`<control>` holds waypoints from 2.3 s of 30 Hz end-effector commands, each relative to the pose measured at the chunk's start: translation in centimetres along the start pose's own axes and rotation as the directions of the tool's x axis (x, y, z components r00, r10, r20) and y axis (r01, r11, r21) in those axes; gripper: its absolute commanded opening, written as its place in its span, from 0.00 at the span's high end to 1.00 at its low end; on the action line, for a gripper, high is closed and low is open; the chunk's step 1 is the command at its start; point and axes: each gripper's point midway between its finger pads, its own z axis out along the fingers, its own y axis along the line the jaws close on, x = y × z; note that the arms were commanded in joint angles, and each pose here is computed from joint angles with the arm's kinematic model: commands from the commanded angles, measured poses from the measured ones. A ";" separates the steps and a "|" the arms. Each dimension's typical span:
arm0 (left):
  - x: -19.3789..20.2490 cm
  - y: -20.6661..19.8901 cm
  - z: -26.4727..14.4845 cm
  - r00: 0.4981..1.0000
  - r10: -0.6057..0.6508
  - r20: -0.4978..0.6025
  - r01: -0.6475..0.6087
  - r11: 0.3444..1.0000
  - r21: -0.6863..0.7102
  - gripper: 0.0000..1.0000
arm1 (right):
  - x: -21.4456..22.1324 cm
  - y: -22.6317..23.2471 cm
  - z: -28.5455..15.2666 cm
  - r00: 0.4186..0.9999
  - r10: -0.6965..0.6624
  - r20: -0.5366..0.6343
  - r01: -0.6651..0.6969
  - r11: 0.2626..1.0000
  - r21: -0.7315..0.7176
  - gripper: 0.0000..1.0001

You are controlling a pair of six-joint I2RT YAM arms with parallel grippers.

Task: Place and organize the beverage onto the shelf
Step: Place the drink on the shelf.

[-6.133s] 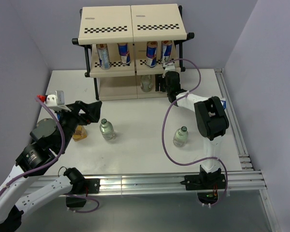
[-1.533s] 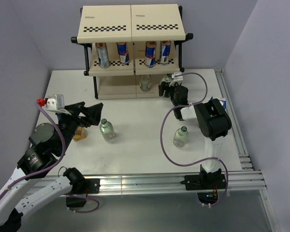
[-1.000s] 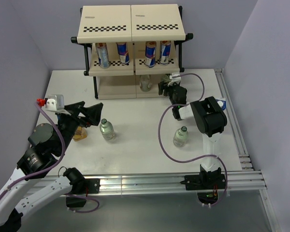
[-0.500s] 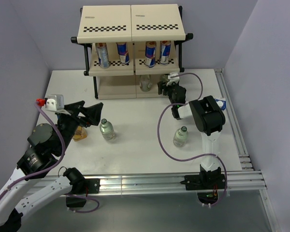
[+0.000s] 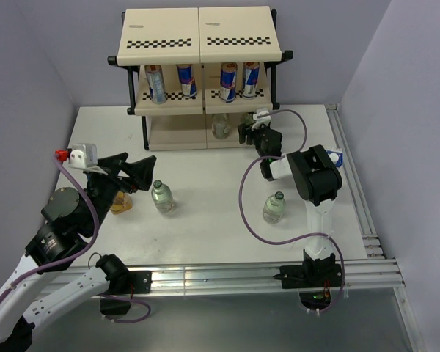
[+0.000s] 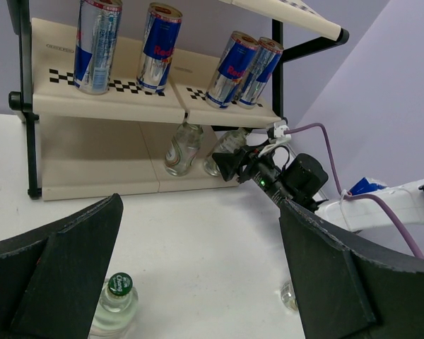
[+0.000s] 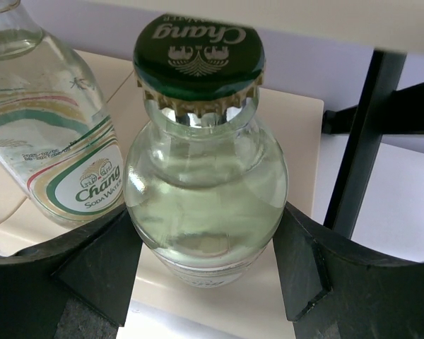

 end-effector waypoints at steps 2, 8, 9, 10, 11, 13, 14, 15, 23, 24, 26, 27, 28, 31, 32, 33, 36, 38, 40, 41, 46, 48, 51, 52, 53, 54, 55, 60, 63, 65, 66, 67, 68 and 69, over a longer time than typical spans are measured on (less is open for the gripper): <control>-2.2 -0.6 -0.3 0.999 -0.007 0.053 0.005 1.000 0.024 0.01 | -9.8 -0.1 1.5 0.964 -0.026 0.264 0.029 1.000 -0.005 0.33; -2.2 -0.6 -0.3 0.999 -0.003 0.052 0.002 1.000 0.020 0.01 | -9.8 0.0 1.8 0.969 -0.026 0.247 0.030 0.999 -0.012 0.32; -2.2 -0.5 -0.3 0.999 -0.003 0.053 0.002 1.000 0.019 0.00 | -9.8 0.0 1.8 0.969 -0.026 0.246 0.030 0.999 -0.014 0.32; -2.2 -0.6 -0.3 0.999 -0.002 0.051 0.001 1.000 0.020 0.01 | -9.7 -0.1 1.8 0.970 -0.026 0.243 0.030 0.999 -0.013 0.32; -2.2 -0.6 -0.3 0.999 -0.001 0.051 0.000 1.000 0.020 0.01 | -9.8 0.0 1.9 0.969 -0.026 0.244 0.030 0.999 -0.014 0.32; -2.2 -0.6 -0.3 0.999 -0.001 0.051 0.000 1.000 0.021 0.01 | -9.7 0.0 1.9 0.972 -0.026 0.236 0.031 0.999 -0.018 0.31; -2.3 -0.6 -0.3 0.999 -0.001 0.051 0.000 1.000 0.020 0.00 | -9.7 0.1 1.9 0.972 -0.026 0.234 0.032 0.999 -0.022 0.31; -2.2 -0.6 -0.3 0.999 0.000 0.049 -0.001 1.000 0.021 0.00 | -9.6 0.1 2.0 0.973 -0.026 0.230 0.032 0.999 -0.022 0.31; -2.3 -0.6 -0.5 0.999 0.003 0.052 -0.004 1.000 0.026 0.00 | -9.5 0.6 2.3 0.977 -0.038 0.209 0.051 0.997 -0.058 0.36; -2.3 -0.6 -0.5 0.999 0.002 0.054 -0.003 1.000 0.025 0.00 | -9.5 0.8 2.3 0.977 -0.038 0.208 0.052 0.997 -0.064 0.37; -2.2 -0.6 -0.5 0.999 0.003 0.052 -0.004 1.000 0.026 0.00 | -9.4 0.7 2.3 0.978 -0.036 0.205 0.050 0.997 -0.061 0.38; -2.3 -0.6 -0.5 0.998 0.001 0.055 -0.003 1.000 0.026 0.00 | -9.5 0.6 2.3 0.978 -0.035 0.207 0.047 0.997 -0.057 0.39; -2.3 -0.6 -0.5 0.999 0.002 0.054 -0.003 1.000 0.025 0.01 | -9.5 0.6 2.3 0.978 -0.033 0.207 0.046 0.997 -0.056 0.39; -2.2 -0.6 -0.5 0.999 0.002 0.053 -0.004 1.000 0.028 0.01 | -9.4 0.7 2.4 0.980 -0.024 0.198 0.036 0.998 -0.058 0.39; -2.3 -0.6 -0.5 0.999 0.001 0.054 -0.003 1.000 0.029 0.01 | -9.6 0.7 2.6 0.981 -0.004 0.195 0.017 0.998 -0.064 0.39; -2.2 -0.6 -0.5 0.999 0.001 0.054 -0.003 1.000 0.029 0.00 | -9.1 0.7 2.7 0.987 0.009 0.163 0.002 0.998 -0.068 0.38; -2.3 -0.6 -0.5 0.998 -0.002 0.056 0.001 1.000 0.028 0.01 | -9.0 0.3 3.4 0.991 0.057 0.120 -0.049 0.996 -0.074 0.38; -2.2 -0.6 -0.5 0.999 0.000 0.053 -0.002 1.000 0.027 0.01 | -9.1 0.2 3.5 0.991 0.065 0.117 -0.056 0.996 -0.074 0.38; -2.2 -0.5 -0.5 0.999 0.000 0.053 -0.001 1.000 0.023 0.00 | -9.0 -0.2 3.5 0.991 0.070 0.117 -0.063 0.996 -0.062 0.36; -2.3 -0.5 -0.5 0.999 0.000 0.054 -0.002 1.000 0.024 0.01 | -9.1 -0.1 3.5 0.990 0.072 0.117 -0.065 0.996 -0.062 0.34; -2.4 -0.5 -0.6 0.998 -0.003 0.059 0.002 1.000 0.022 0.00 | -9.1 -0.3 3.5 0.991 0.075 0.113 -0.070 0.996 -0.050 0.30; -2.3 -0.4 -0.7 0.998 -0.002 0.056 0.000 1.000 0.021 0.00 | -8.8 -0.4 3.6 0.992 0.076 0.096 -0.072 0.996 -0.044 0.30; -2.5 -0.3 -0.8 0.998 -0.002 0.061 0.001 1.000 0.020 0.01 | -8.9 -0.5 3.6 0.993 0.076 0.090 -0.073 0.997 -0.039 0.27; -2.5 -0.3 -0.9 0.998 -0.003 0.063 0.002 1.000 0.020 0.00 | -8.8 -0.5 3.6 0.993 0.076 0.089 -0.073 0.997 -0.039 0.25; -2.4 -0.3 -0.9 0.998 -0.003 0.062 0.001 1.000 0.022 0.01 | -8.8 -0.5 3.6 0.993 0.076 0.089 -0.073 0.997 -0.038 0.25; -2.4 -0.4 -0.9 0.998 -0.002 0.060 0.001 1.000 0.023 0.01 | -8.8 -0.6 3.6 0.993 0.076 0.089 -0.073 0.997 -0.035 0.25; -2.5 -0.4 -0.8 0.998 -0.003 0.062 0.001 1.000 0.022 0.00 | -8.8 -0.6 3.7 0.993 0.076 0.089 -0.073 0.997 -0.034 0.25; -2.4 -0.3 -0.9 0.998 -0.002 0.060 0.000 1.000 0.019 0.01 | -8.7 -0.6 3.7 0.994 0.076 0.084 -0.074 0.997 -0.033 0.23; -2.6 -0.4 -0.9 0.998 -0.003 0.065 0.001 1.000 0.023 0.01 | -8.9 -0.7 3.7 0.993 0.076 0.090 -0.073 0.997 -0.033 0.23; -2.5 -0.3 -0.9 0.998 -0.003 0.062 0.001 1.000 0.022 0.00 | -8.9 -1.0 3.6 0.992 0.068 0.102 -0.067 0.998 -0.014 0.24; -2.6 -0.4 -1.0 0.998 -0.003 0.065 0.002 1.000 0.025 0.01 | -8.7 -1.0 3.4 0.993 0.062 0.103 -0.061 0.998 -0.012 0.24; -2.7 -0.4 -1.1 0.998 -0.005 0.069 0.003 1.000 0.026 0.01 | -8.9 -1.0 3.4 0.992 0.049 0.116 -0.048 0.999 -0.015 0.24; -2.7 -0.3 -1.1 0.997 -0.006 0.071 0.004 1.000 0.025 0.01 | -9.1 -1.1 3.3 0.991 0.049 0.125 -0.048 0.999 -0.012 0.24; -2.7 -0.3 -1.1 0.997 -0.006 0.072 0.005 1.000 0.027 0.01 | -9.2 -1.1 3.2 0.990 0.050 0.131 -0.049 0.999 -0.011 0.24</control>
